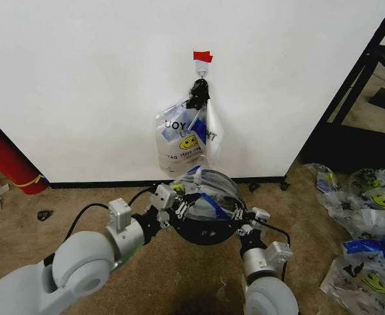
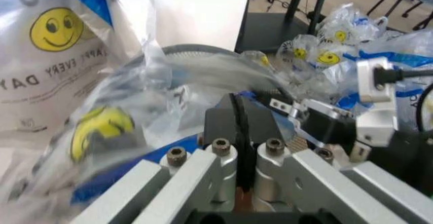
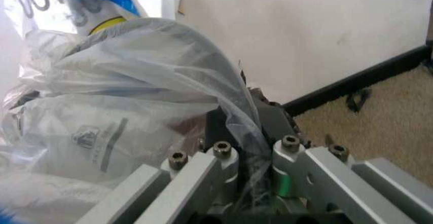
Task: Pick up the garbage bag from the wall and place it over the trash bin.
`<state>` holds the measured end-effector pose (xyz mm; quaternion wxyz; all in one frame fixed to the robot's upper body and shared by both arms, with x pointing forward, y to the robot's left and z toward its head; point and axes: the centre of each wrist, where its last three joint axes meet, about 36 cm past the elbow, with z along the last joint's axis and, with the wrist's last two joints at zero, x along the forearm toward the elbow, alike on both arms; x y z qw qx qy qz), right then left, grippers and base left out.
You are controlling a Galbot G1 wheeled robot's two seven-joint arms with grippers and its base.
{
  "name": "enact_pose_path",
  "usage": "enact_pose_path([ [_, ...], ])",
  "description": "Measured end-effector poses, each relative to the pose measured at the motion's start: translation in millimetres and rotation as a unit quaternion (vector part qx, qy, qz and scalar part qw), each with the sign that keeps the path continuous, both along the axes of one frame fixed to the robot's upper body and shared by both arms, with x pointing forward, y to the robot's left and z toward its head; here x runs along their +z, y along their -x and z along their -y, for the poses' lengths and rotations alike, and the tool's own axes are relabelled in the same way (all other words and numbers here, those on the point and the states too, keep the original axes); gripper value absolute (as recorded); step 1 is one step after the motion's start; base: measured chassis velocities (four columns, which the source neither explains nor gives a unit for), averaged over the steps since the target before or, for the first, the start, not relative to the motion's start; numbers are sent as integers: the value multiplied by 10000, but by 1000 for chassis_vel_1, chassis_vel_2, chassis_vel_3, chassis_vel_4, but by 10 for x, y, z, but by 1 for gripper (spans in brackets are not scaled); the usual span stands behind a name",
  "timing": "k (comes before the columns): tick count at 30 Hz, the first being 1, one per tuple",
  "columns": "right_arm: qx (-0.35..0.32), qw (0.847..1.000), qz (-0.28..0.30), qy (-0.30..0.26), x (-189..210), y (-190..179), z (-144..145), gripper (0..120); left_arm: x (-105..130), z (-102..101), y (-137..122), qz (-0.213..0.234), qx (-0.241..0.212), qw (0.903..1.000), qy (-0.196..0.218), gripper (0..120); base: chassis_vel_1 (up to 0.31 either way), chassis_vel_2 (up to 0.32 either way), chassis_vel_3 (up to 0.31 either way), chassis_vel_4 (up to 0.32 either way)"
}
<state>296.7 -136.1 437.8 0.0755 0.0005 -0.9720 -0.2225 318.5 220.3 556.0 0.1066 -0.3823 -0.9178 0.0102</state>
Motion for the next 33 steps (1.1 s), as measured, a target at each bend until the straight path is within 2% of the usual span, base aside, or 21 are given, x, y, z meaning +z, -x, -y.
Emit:
enact_pose_path([
  [12,-281,9987,-308,-281,86,-54,53,0,-169,60,399,-305,52,9994,153,0,0,0,0,0],
  [17,-425,9971,-378,-498,179,-35,124,0,-222,66,422,-345,84,9992,206,0,0,0,0,0],
  [27,-541,9937,-451,-876,290,-8,211,0,-494,64,467,-490,314,9980,247,0,0,0,0,0],
  [33,-643,9929,-515,-863,250,-60,257,0,-551,56,544,-587,422,9970,292,0,0,0,0,0],
])
